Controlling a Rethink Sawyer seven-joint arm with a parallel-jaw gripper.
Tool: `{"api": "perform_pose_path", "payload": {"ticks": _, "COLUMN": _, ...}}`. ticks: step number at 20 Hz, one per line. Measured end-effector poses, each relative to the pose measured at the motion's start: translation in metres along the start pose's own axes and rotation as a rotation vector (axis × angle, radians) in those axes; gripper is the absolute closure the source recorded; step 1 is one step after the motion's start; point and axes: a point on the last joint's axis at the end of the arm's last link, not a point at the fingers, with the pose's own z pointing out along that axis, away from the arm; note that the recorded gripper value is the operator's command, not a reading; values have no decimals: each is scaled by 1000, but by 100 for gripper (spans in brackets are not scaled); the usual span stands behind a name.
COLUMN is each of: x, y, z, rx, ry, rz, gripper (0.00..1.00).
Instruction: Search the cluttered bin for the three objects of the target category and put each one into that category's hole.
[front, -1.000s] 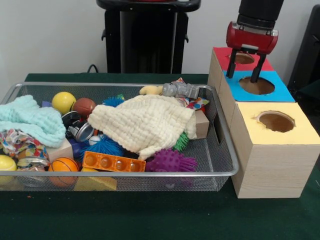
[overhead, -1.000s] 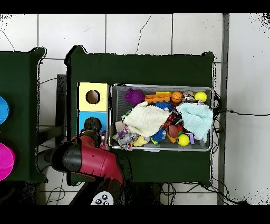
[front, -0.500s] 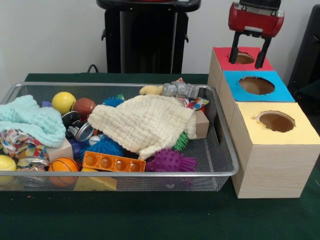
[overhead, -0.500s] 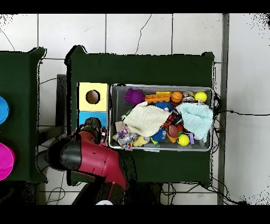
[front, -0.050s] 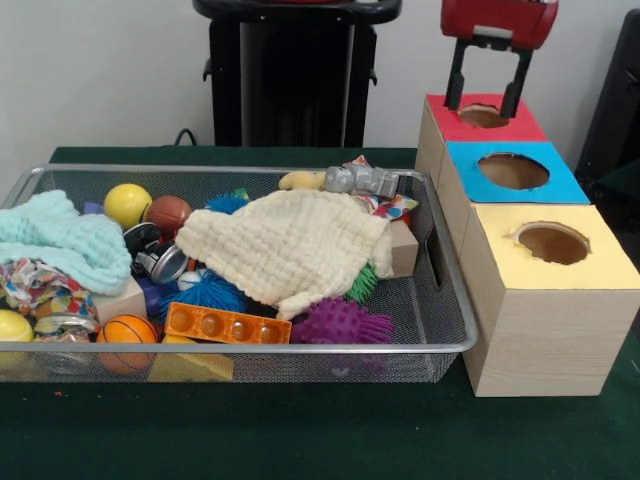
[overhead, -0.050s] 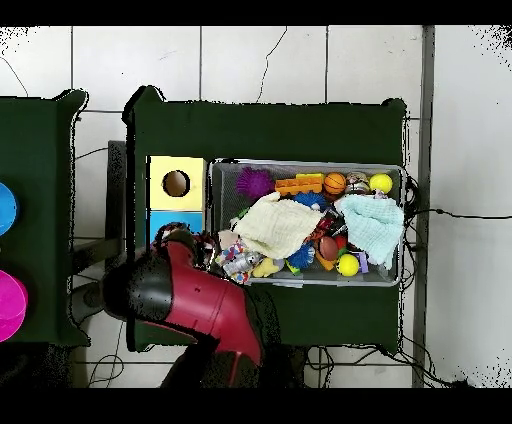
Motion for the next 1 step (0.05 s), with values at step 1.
{"api": "perform_pose_path", "payload": {"ticks": 1, "x": -4, "y": -5, "z": -1, "rx": 0, "ry": -3, "rz": 10, "gripper": 0}}
